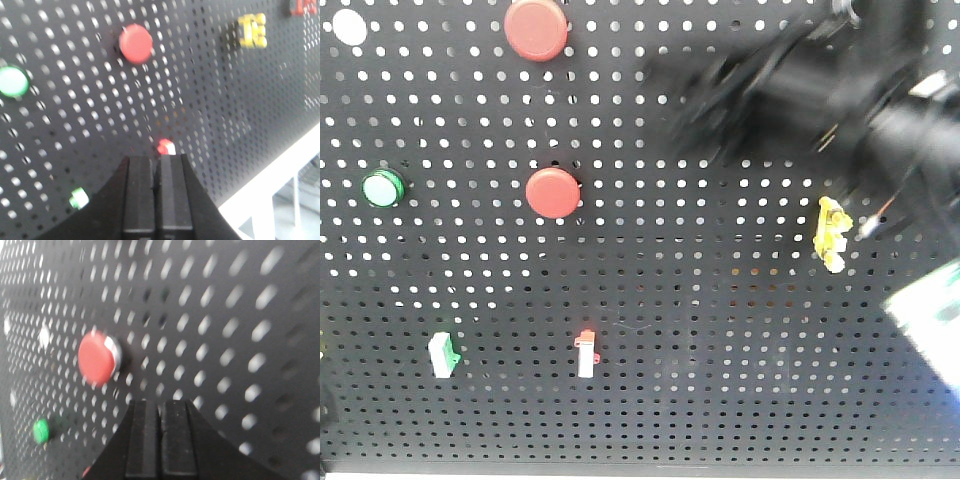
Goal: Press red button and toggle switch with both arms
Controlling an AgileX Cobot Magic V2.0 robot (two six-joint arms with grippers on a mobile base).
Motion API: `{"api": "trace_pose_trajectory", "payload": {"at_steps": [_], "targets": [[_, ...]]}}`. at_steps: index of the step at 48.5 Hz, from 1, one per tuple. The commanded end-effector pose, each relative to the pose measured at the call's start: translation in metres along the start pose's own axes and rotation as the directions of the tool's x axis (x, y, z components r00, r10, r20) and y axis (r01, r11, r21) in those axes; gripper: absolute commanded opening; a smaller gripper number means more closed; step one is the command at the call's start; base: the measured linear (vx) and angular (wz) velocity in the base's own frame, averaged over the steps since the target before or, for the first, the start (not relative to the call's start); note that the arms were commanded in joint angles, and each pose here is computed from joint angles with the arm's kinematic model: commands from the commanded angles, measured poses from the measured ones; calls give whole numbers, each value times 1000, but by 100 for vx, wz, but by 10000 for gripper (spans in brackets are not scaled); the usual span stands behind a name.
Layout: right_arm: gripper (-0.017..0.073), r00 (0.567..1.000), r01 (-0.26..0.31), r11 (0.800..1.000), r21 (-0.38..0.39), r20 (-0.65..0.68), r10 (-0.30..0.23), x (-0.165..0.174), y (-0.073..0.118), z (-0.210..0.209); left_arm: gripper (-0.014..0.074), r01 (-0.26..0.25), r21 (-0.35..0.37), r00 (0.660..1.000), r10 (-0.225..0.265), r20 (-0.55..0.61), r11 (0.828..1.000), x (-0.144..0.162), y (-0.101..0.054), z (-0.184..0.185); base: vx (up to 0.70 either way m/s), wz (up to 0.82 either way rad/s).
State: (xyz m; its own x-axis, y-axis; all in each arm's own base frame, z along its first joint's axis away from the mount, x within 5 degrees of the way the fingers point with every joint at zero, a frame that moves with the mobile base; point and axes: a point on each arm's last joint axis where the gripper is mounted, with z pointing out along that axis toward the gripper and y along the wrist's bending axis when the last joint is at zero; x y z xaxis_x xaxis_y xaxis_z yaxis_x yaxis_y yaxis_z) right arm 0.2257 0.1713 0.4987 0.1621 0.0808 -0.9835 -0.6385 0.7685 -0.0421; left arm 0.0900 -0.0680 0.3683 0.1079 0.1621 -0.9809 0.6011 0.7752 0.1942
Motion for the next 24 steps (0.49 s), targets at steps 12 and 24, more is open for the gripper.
{"api": "trace_pose_trajectory", "payload": {"at_steps": [12,24], "targets": [[-4,991,-55,987,149,128,36,-37,-34,-40,2,22,-30,997,-20,79,999,-13,4,-1,0,0],[-4,995,-72,986,152,75,61,-35,-46,-56,2,31,-30,996,-28,81,999,-13,4,-1,0,0]]}}
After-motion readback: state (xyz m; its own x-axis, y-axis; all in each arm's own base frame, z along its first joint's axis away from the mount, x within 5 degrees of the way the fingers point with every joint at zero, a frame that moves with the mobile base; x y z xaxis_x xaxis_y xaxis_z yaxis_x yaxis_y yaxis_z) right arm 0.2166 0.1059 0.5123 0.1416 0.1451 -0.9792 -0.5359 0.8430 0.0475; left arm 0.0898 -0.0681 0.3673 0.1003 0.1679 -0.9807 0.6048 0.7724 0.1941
